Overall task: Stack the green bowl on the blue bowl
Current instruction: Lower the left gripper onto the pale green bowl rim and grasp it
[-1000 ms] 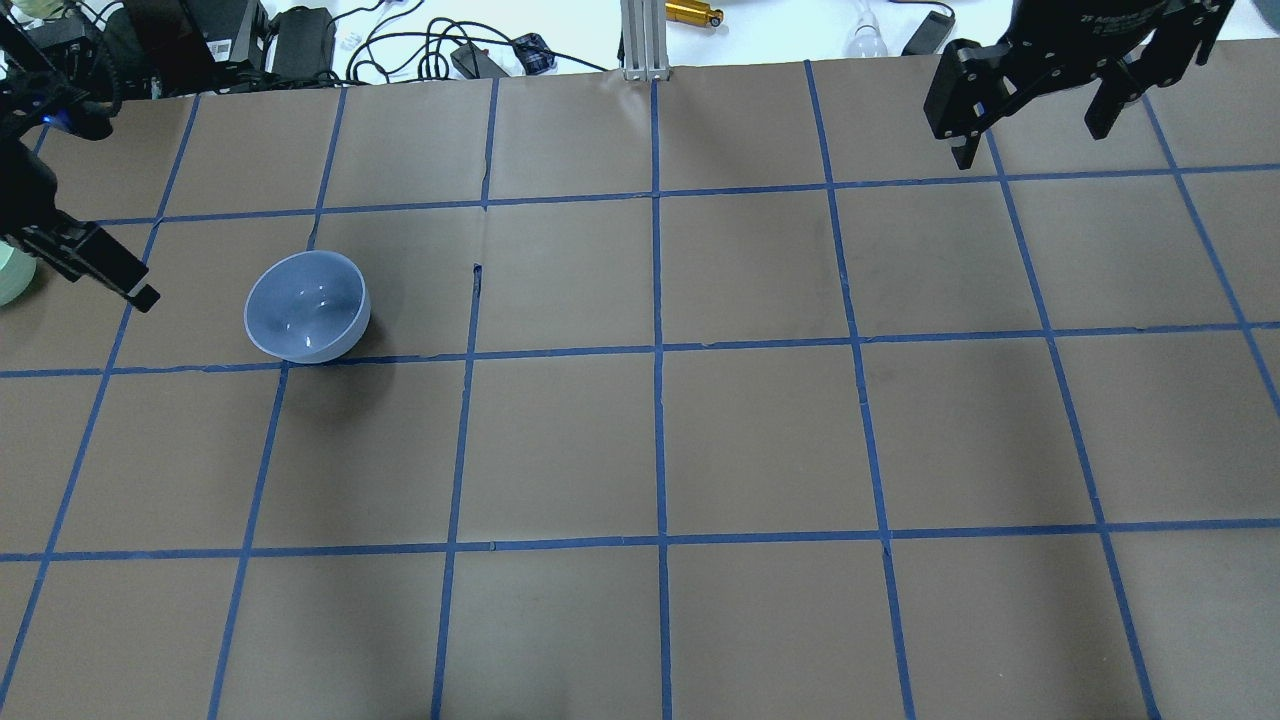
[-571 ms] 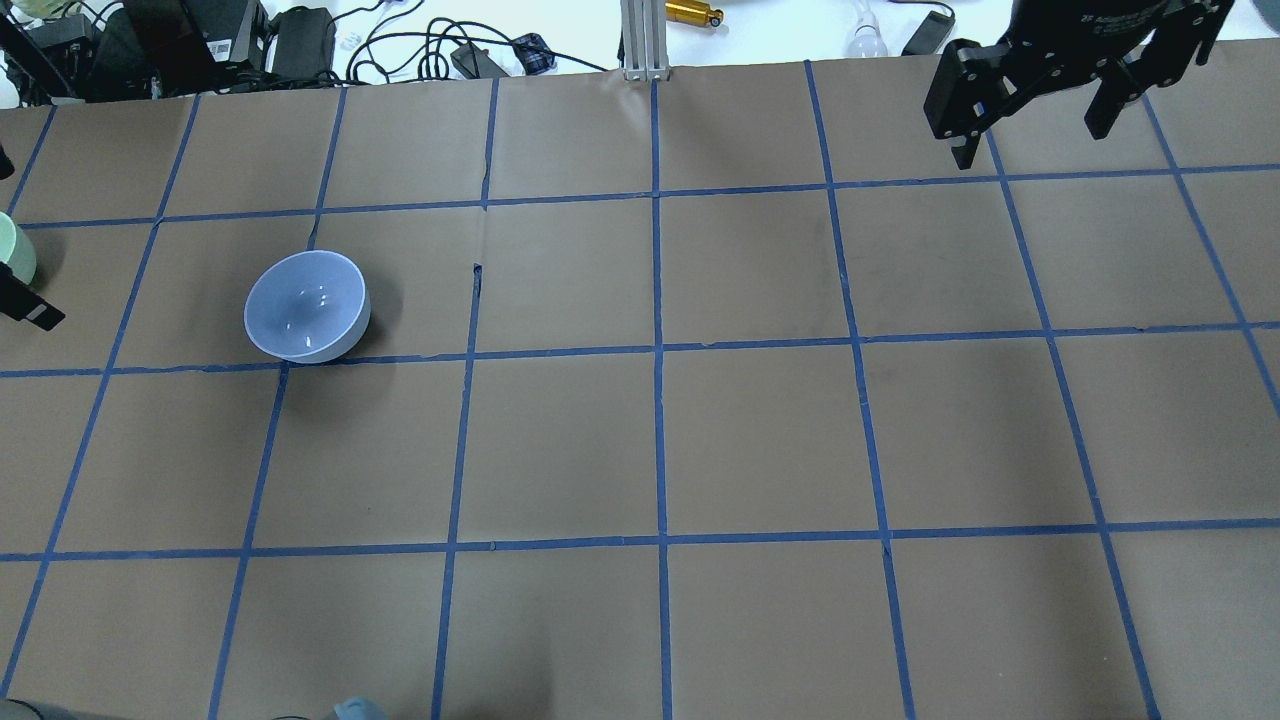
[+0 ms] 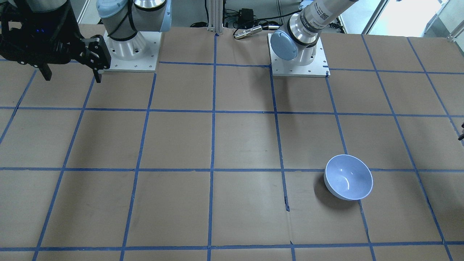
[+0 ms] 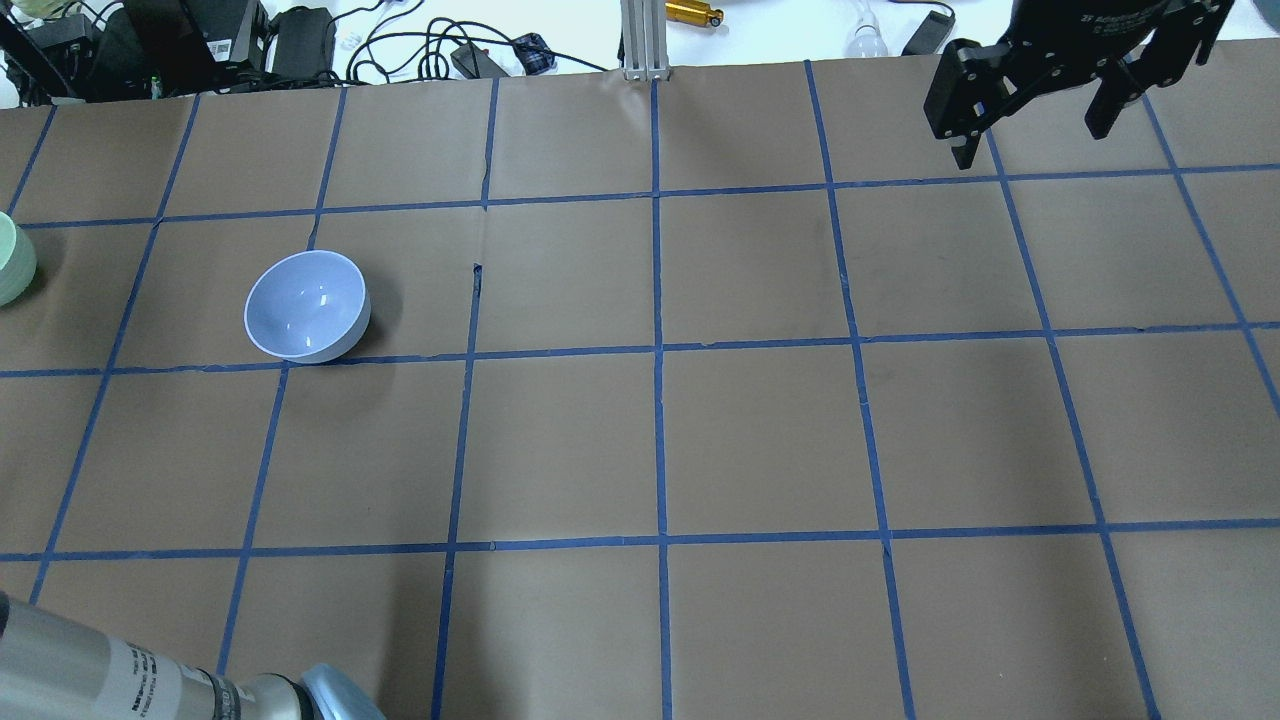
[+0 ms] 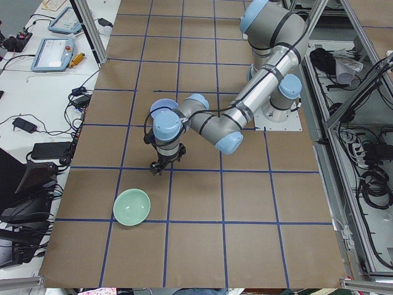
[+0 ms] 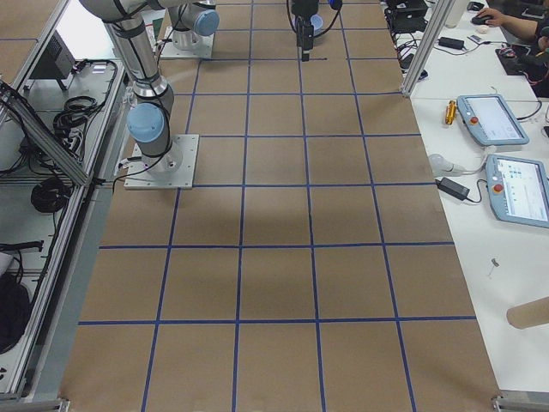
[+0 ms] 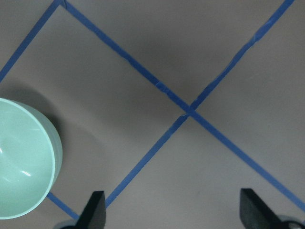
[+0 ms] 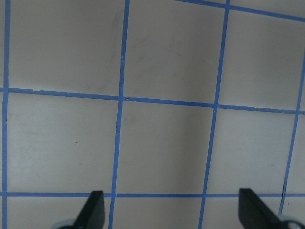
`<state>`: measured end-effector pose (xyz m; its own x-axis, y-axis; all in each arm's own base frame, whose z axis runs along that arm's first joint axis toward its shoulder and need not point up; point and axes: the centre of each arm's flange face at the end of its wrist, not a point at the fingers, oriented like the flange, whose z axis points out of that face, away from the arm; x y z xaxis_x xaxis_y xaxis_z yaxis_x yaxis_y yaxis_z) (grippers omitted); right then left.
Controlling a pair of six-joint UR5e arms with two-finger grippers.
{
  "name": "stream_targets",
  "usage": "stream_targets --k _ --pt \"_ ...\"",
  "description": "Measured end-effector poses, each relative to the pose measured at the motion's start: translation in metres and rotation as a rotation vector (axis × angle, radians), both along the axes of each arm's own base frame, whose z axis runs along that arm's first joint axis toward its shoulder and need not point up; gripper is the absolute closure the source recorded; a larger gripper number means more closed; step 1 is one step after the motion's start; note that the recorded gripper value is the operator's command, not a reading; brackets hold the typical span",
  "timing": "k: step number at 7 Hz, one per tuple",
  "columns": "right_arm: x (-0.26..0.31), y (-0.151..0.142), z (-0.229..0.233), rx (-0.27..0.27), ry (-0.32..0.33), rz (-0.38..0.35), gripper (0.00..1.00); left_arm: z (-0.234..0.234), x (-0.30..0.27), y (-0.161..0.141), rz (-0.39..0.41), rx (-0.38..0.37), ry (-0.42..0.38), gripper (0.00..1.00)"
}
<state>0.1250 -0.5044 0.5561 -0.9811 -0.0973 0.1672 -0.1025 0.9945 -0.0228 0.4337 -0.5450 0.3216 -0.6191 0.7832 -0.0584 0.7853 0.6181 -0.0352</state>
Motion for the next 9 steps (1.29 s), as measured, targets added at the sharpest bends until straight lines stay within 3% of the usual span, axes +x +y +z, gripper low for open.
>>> stream_targets --k 3,7,9 --pt "0.0 0.0 0.0 0.0 0.0 0.0 0.0 -0.053 0.075 -0.031 -0.199 0.007 -0.009 0.0" --pt "0.0 0.0 0.0 0.0 0.0 0.0 0.0 -0.105 0.105 -0.052 -0.358 0.028 0.015 0.0" --pt "0.0 0.0 0.0 0.0 0.0 0.0 0.0 -0.113 0.107 -0.051 -0.395 0.061 0.007 0.0"
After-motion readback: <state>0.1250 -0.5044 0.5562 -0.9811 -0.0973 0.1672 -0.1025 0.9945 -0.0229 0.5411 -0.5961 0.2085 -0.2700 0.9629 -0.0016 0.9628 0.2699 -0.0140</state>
